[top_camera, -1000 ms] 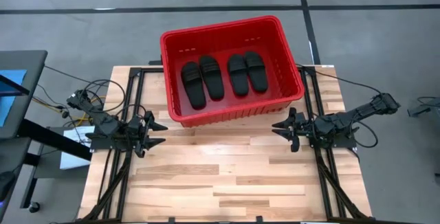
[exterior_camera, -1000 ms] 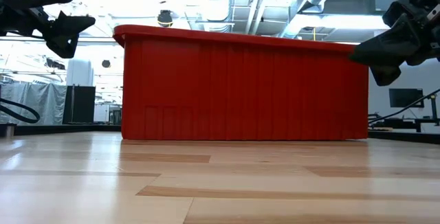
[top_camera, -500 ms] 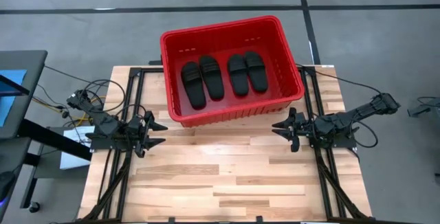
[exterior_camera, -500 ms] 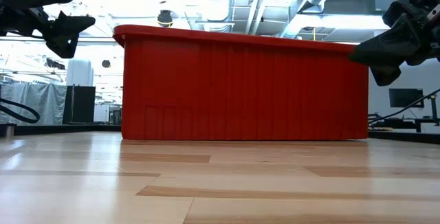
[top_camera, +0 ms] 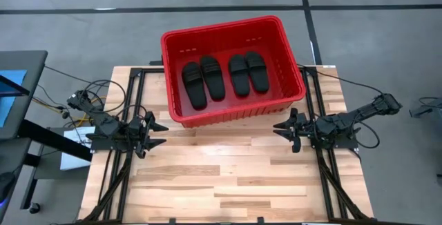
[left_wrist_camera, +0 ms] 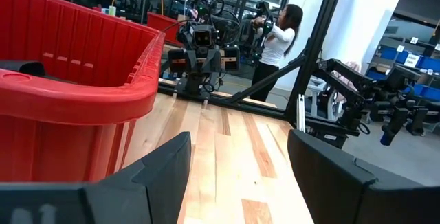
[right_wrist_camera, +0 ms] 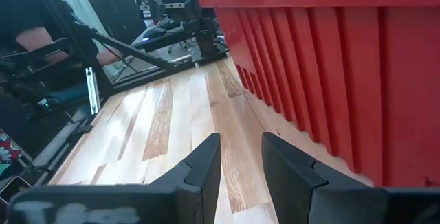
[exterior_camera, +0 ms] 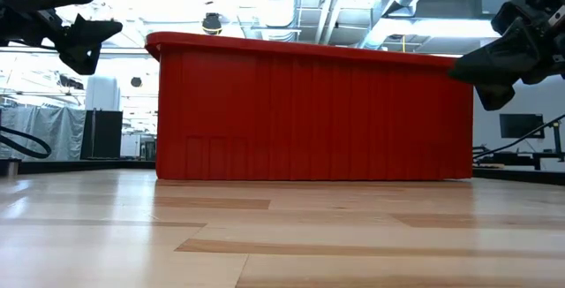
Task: Pick and place slides into bin
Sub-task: Return to Home Position
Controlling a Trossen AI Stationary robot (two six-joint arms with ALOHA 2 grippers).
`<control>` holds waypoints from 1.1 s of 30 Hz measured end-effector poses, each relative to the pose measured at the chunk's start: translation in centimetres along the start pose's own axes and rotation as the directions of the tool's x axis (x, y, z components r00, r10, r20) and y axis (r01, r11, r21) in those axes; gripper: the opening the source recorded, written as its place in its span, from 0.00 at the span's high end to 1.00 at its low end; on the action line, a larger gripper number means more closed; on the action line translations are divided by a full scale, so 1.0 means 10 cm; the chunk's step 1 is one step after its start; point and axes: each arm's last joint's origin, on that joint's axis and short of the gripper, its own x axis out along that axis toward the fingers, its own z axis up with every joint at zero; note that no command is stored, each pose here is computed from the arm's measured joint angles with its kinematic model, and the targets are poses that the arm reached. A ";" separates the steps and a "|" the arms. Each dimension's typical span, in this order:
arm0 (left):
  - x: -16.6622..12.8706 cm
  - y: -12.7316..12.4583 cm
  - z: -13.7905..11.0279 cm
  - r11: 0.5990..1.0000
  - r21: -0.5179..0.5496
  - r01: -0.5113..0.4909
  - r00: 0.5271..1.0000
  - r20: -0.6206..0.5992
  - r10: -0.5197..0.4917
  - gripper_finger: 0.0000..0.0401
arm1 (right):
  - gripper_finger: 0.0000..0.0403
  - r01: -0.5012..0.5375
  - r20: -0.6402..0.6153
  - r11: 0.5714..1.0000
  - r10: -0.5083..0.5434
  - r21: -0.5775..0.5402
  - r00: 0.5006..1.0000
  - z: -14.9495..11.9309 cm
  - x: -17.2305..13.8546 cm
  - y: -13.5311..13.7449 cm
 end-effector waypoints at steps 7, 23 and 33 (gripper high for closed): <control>0.00 0.00 0.00 1.000 -0.004 0.000 1.000 0.000 0.000 0.42 | 0.76 0.000 0.000 1.000 0.000 0.000 1.000 0.00 0.00 0.00; 0.00 0.00 0.00 1.000 0.011 0.000 1.000 0.000 0.000 0.42 | 0.76 0.000 0.000 1.000 0.000 0.000 1.000 0.00 0.00 0.00; 0.00 0.00 0.00 1.000 0.011 0.000 1.000 0.000 0.000 0.42 | 0.76 0.000 0.000 1.000 0.000 0.000 1.000 0.00 0.00 0.00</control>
